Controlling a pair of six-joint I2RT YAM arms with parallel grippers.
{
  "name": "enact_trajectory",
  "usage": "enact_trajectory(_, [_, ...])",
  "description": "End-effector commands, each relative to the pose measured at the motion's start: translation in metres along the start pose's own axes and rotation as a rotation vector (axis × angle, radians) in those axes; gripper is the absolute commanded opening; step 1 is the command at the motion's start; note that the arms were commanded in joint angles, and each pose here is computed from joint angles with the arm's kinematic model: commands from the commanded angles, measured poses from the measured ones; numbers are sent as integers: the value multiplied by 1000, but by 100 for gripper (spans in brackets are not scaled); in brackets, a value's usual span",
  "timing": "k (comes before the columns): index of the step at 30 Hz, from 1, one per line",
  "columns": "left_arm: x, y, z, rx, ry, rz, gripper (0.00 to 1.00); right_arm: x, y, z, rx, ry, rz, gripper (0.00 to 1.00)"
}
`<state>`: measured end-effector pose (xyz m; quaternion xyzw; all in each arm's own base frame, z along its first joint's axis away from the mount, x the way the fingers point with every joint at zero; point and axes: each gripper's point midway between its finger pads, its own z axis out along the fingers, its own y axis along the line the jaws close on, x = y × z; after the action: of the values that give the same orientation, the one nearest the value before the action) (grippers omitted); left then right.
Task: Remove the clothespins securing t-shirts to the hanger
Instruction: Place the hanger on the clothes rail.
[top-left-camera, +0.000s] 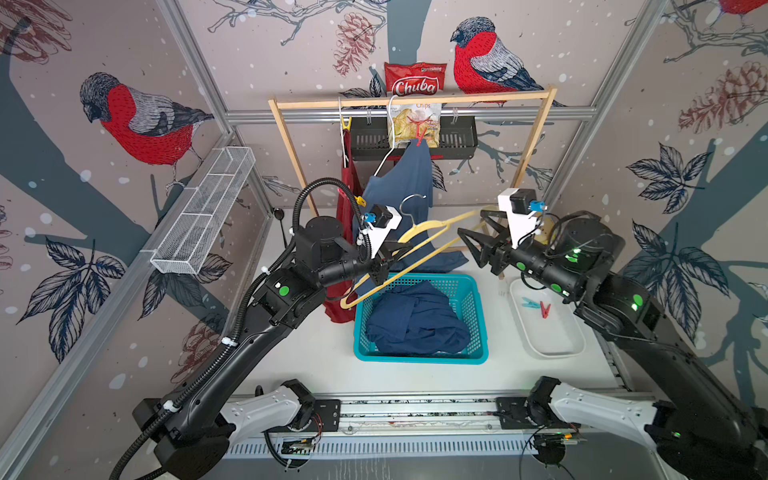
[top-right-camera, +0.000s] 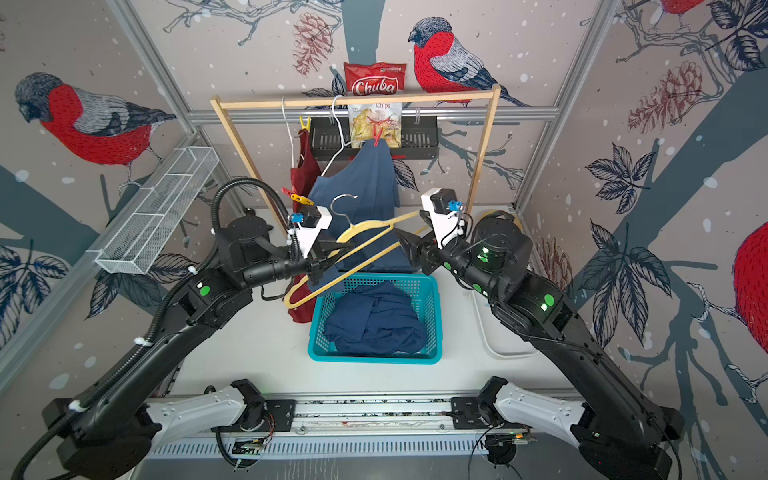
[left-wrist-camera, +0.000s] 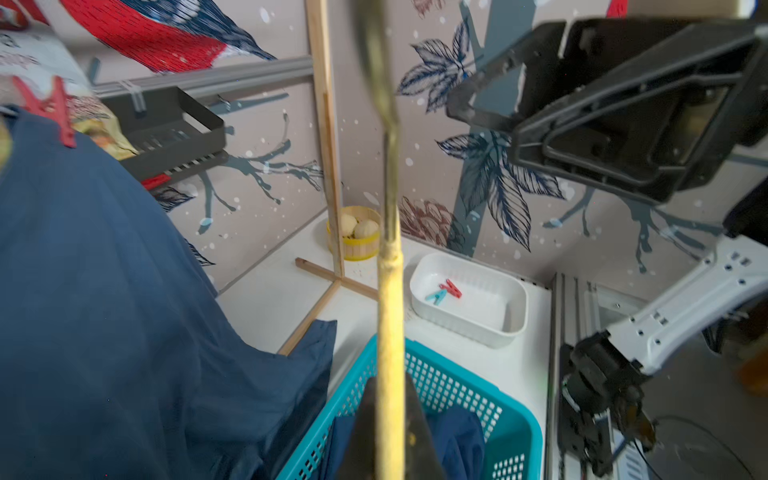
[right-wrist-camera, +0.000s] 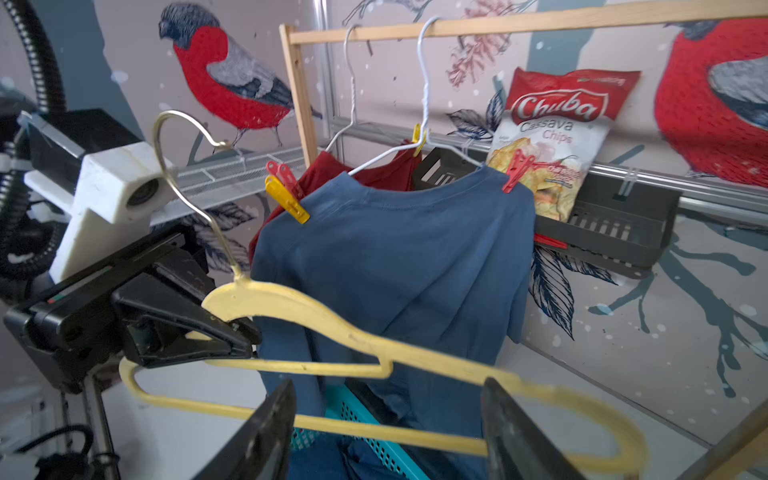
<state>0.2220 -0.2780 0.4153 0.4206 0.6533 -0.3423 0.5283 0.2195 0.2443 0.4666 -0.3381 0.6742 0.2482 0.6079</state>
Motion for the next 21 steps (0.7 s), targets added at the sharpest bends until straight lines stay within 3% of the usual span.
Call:
enact_trajectory(1, [10,-28,-3,160,45,76,0,29,34,4,-214,108,-144,71])
enact_trajectory(4, [11,-40,-5,238,50,82,0,38,56,5,-359,114,-194,71])
enact_trajectory(9, [16,-55,-6,338,68,94,0,49,61,21,-425,175,-189,64])
enact_trajectory(11, [18,-55,-5,346,75,96,0,55,65,25,-472,199,-177,48])
enact_trajectory(15, [22,-52,-3,334,85,126,0,63,69,27,-545,218,-176,0])
enact_trajectory(18, [18,-49,-9,314,69,159,0,59,61,17,-575,178,-166,0])
enact_trajectory(20, [14,-45,-16,294,53,179,34,52,58,6,-613,139,-149,0])
enact_trajectory(21, [13,-42,-21,279,46,185,40,48,56,1,-626,123,-142,0])
